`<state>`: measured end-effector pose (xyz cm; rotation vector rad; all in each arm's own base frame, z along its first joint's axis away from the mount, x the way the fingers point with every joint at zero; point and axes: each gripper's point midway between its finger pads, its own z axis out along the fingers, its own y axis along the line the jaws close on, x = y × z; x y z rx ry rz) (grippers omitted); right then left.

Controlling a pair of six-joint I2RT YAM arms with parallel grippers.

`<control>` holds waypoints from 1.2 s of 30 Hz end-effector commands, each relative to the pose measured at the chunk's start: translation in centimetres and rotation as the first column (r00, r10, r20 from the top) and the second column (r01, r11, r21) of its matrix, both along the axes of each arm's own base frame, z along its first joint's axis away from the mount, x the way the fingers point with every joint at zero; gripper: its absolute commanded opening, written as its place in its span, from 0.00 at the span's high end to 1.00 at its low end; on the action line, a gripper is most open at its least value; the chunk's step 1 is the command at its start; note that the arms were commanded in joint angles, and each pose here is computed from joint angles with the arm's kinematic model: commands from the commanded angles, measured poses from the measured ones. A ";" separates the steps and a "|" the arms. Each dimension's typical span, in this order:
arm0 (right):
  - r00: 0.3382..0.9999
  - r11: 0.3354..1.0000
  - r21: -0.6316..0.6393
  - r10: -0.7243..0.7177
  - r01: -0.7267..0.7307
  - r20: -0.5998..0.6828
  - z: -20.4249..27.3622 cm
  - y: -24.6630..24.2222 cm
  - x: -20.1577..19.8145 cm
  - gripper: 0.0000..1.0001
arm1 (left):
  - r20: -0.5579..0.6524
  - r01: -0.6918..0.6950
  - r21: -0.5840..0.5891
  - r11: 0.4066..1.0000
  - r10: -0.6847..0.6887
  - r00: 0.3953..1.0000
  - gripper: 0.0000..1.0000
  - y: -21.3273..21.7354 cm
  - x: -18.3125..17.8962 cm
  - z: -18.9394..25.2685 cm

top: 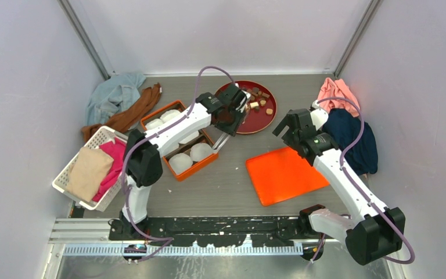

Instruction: Pack the chocolate

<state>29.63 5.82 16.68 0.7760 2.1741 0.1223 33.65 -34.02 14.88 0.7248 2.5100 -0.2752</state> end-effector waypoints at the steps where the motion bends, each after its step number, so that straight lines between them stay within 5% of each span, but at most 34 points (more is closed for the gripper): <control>1: 0.998 1.000 -0.003 -0.029 0.029 0.052 1.4 -0.7 0.2 0.05 | 0.004 -0.015 -0.039 0.999 0.016 1.000 0.62 -0.7 1.3 1.2; 36: 0.998 1.000 0.001 -0.026 0.026 0.052 1.4 -0.6 0.0 0.05 | -0.061 -0.215 -0.044 0.976 0.212 0.975 0.53 -1.2 5.2 -2.2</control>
